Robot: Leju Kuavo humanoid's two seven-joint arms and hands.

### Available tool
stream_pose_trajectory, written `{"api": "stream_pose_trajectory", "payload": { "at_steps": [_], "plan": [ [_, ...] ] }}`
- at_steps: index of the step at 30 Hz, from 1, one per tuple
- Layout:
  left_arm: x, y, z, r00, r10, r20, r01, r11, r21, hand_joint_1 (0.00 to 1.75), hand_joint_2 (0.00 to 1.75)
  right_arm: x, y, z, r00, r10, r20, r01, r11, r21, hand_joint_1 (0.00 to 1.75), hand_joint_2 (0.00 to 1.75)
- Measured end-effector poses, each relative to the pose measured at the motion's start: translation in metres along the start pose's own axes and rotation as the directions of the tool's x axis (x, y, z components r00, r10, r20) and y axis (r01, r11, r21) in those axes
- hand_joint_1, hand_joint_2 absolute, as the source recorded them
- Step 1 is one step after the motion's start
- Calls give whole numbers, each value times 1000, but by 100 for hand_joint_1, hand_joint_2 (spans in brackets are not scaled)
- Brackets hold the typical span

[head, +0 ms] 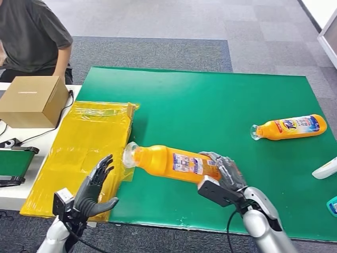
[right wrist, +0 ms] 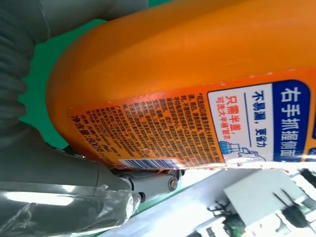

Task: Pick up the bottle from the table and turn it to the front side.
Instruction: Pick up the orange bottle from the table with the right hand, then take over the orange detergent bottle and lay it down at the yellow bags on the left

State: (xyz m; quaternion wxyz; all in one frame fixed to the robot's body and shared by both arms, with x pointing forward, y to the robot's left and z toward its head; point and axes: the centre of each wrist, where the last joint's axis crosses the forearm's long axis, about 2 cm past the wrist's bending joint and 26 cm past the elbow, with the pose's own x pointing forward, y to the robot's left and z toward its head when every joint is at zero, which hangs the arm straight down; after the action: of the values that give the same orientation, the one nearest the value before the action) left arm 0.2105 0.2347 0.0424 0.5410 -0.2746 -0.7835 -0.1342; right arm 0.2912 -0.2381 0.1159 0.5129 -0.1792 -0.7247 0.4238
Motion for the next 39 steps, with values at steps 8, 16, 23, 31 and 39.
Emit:
{"api": "stream_pose_trajectory", "payload": {
  "at_steps": [8,16,23,31,39],
  "plan": [
    [17,-21,-47,978,168,122,-134,960,-245,0,175,41,50,-41,988,-136,66,134,990,32,175,175],
    [22,-24,-59,971,175,166,-132,961,-241,0,175,69,87,-44,971,-222,90,211,971,114,175,175],
    [24,-25,-64,961,177,211,-144,976,-161,0,175,74,115,-20,960,-272,71,257,951,174,175,175],
    [23,-29,-64,956,191,221,-163,977,-140,175,175,78,123,-13,959,-277,58,261,945,198,0,175],
    [18,-32,-64,959,194,207,-171,977,-124,175,175,79,127,-8,959,-278,60,263,948,181,0,175]
  ]
}}
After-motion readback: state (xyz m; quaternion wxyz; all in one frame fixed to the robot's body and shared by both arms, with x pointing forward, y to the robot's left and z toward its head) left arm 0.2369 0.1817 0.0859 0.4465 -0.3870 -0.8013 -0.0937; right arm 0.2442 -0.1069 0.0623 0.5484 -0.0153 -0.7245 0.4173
